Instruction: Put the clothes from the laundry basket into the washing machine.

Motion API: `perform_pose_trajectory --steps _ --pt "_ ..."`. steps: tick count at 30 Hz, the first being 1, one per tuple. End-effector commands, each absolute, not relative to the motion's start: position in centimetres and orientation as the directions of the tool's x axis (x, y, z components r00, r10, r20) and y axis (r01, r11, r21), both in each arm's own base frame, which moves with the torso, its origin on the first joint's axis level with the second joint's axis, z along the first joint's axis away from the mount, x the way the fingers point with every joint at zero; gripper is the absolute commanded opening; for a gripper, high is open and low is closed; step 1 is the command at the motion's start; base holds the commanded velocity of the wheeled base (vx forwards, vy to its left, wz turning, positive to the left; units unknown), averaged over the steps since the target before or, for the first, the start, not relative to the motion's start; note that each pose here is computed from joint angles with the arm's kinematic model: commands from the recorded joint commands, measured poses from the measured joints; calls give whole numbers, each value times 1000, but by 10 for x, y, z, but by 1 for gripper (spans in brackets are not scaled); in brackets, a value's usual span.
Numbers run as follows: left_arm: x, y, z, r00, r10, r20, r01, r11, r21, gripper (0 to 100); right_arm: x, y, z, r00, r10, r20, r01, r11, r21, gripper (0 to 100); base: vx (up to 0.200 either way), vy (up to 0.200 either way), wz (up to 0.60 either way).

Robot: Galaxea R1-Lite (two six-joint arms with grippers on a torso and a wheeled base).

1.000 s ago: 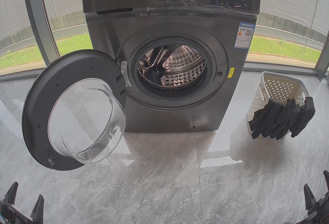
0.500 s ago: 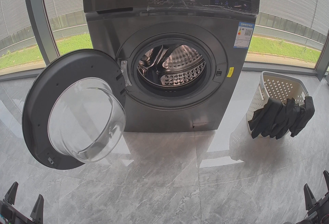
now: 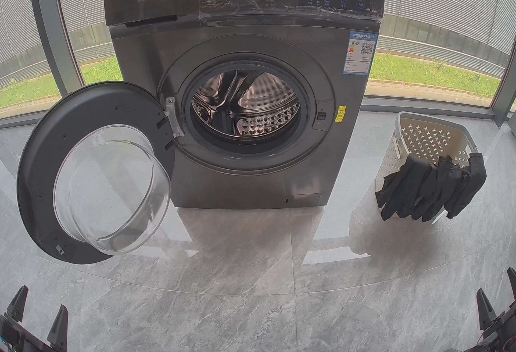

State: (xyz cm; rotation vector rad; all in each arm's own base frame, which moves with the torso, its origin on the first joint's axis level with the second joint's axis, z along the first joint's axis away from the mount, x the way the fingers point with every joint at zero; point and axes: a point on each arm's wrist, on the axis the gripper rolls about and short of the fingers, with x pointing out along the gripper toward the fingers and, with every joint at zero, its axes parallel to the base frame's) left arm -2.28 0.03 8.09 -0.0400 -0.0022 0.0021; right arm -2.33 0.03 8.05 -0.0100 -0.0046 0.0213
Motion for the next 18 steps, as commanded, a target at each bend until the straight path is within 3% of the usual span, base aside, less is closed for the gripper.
perform_pose_trajectory --steps 1,18 --pt "-23 0 76 1000 2 2 -1 999 -40 100 -23 0 75 1000 21 -2 -21 1000 -11 100 0 -200 0" --pt "-23 0 76 1000 2 2 -1 999 -38 100 -23 0 75 1000 21 -2 -21 1000 -11 100 0 -200 0"
